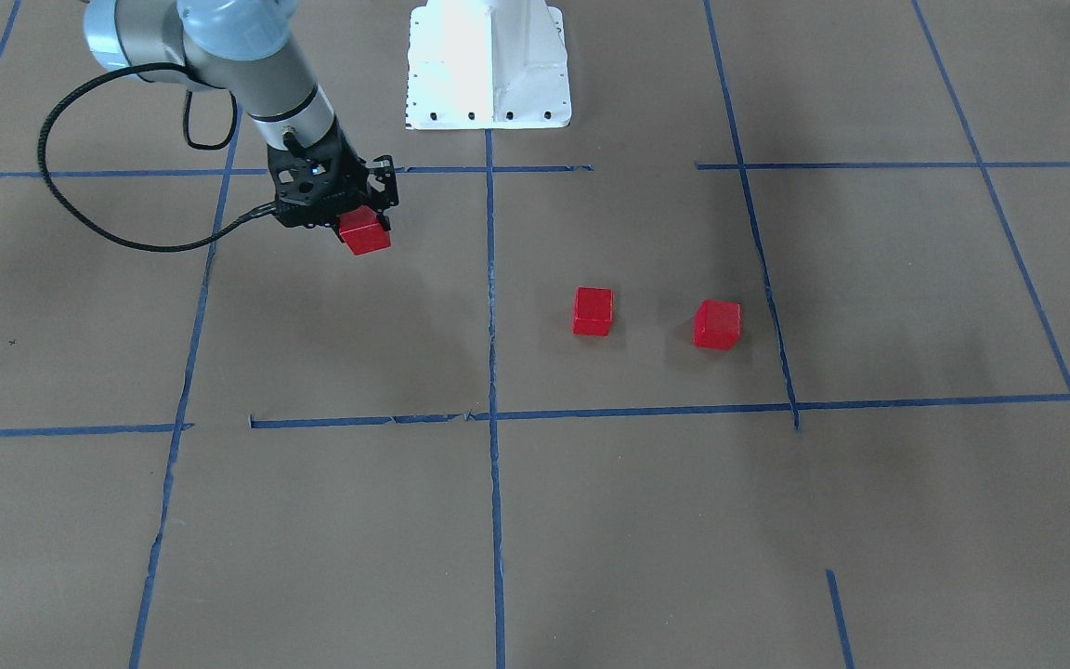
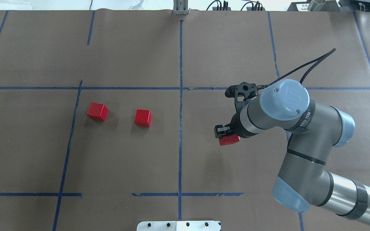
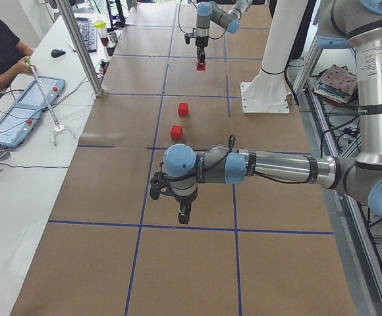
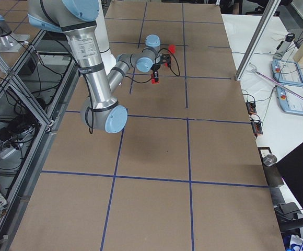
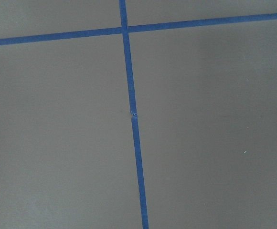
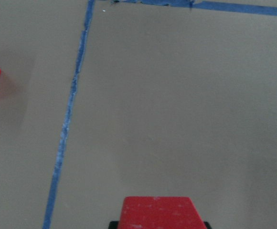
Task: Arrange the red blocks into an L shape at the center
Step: 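Carry the red cube with the right gripper toward the table center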
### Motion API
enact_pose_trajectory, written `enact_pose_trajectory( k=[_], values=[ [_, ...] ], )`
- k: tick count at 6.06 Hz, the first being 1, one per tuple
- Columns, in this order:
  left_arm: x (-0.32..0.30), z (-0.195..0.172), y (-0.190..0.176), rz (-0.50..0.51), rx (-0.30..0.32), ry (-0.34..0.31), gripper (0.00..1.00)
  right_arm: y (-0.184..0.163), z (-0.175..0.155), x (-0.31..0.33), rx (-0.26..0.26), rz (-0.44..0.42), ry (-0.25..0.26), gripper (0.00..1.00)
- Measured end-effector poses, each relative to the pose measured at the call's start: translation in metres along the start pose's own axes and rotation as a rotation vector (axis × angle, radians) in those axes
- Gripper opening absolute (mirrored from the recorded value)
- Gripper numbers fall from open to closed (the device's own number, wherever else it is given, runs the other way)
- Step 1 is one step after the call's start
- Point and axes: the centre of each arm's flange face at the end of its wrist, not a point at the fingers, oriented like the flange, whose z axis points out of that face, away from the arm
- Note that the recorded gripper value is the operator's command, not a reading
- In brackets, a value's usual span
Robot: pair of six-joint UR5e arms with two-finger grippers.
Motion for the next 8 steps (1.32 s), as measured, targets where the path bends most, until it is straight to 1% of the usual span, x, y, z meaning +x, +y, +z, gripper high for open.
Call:
enact_pose_trajectory(
  k=[2,3,4,5,6,7,8],
  values=[
    [-0.001,0.001,0.001,-0.003,-0.002,0.0,1.0,-0.01,0.027,-0.062,-0.016,0.032,0.012,0.04],
    [0.0,0.0,0.0,-0.002,-0.002,0.0,1.0,-0.015,0.034,-0.088,-0.023,0.047,0.014,0.04],
    [0.0,0.0,0.001,-0.002,-0.001,0.0,1.0,-0.016,0.041,-0.104,-0.025,0.087,0.017,0.04],
    [0.0,0.0,0.001,-0.002,-0.001,0.001,1.0,-0.017,0.052,-0.118,-0.012,0.147,0.032,0.05],
    [0.001,-0.001,0.001,-0.002,0.0,0.001,1.0,-0.016,0.064,-0.132,0.013,0.199,0.052,0.17],
    [0.002,-0.001,0.001,-0.001,0.0,0.001,1.0,-0.015,0.072,-0.14,0.03,0.248,0.063,0.17],
    [0.002,-0.001,0.001,-0.002,0.0,0.001,1.0,-0.014,0.074,-0.143,0.036,0.299,0.063,0.17]
  ],
)
